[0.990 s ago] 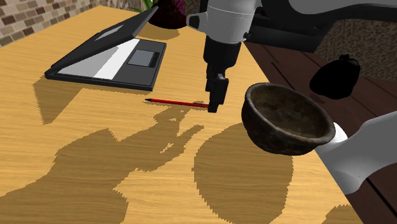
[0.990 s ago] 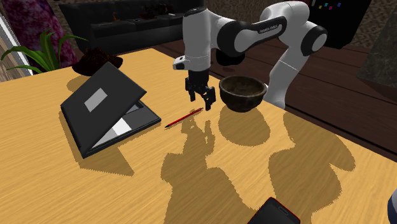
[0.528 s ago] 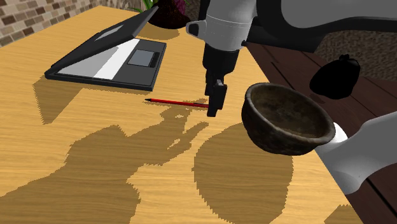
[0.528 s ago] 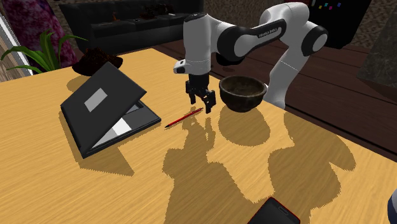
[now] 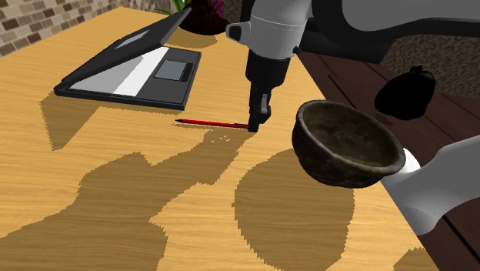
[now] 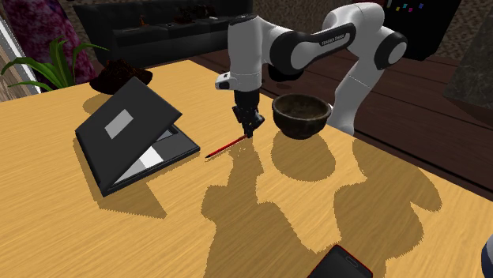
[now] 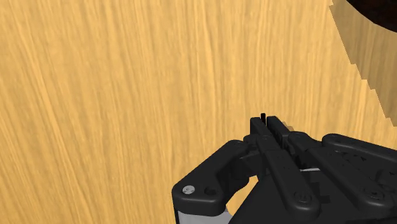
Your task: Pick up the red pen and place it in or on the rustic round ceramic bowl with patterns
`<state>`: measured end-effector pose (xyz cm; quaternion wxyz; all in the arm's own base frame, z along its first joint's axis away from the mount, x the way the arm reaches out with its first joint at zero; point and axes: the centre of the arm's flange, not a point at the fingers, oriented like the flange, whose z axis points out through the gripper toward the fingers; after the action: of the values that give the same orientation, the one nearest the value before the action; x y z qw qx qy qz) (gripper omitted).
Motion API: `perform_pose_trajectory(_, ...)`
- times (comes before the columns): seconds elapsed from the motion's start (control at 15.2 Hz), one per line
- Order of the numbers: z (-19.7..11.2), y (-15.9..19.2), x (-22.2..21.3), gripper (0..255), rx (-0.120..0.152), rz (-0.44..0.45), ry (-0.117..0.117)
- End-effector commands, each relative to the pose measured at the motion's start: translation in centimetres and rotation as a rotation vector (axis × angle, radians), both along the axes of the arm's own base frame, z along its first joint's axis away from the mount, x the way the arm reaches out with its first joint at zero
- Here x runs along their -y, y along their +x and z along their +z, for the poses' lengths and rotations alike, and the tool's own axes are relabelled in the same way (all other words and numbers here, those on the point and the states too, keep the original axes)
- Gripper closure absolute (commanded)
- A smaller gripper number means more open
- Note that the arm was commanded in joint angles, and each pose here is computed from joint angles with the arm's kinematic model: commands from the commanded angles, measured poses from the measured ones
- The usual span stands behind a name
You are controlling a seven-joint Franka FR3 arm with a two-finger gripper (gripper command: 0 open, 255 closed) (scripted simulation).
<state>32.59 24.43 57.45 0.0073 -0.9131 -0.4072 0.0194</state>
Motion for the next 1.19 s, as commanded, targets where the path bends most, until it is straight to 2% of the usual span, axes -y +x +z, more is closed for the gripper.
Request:
perform_pose_trajectory(0.0,-0.3,-0.1,-0.2,255,-0.009,0.004,-0.001)
perform_pose_trajectory(0.2,-0.4,-0.1,-0.2,255,-0.009,0.005,-0.001)
perform_pose_trajectory(1.12,7.0,-0.1,-0.2,255,-0.009,0.005,-0.001)
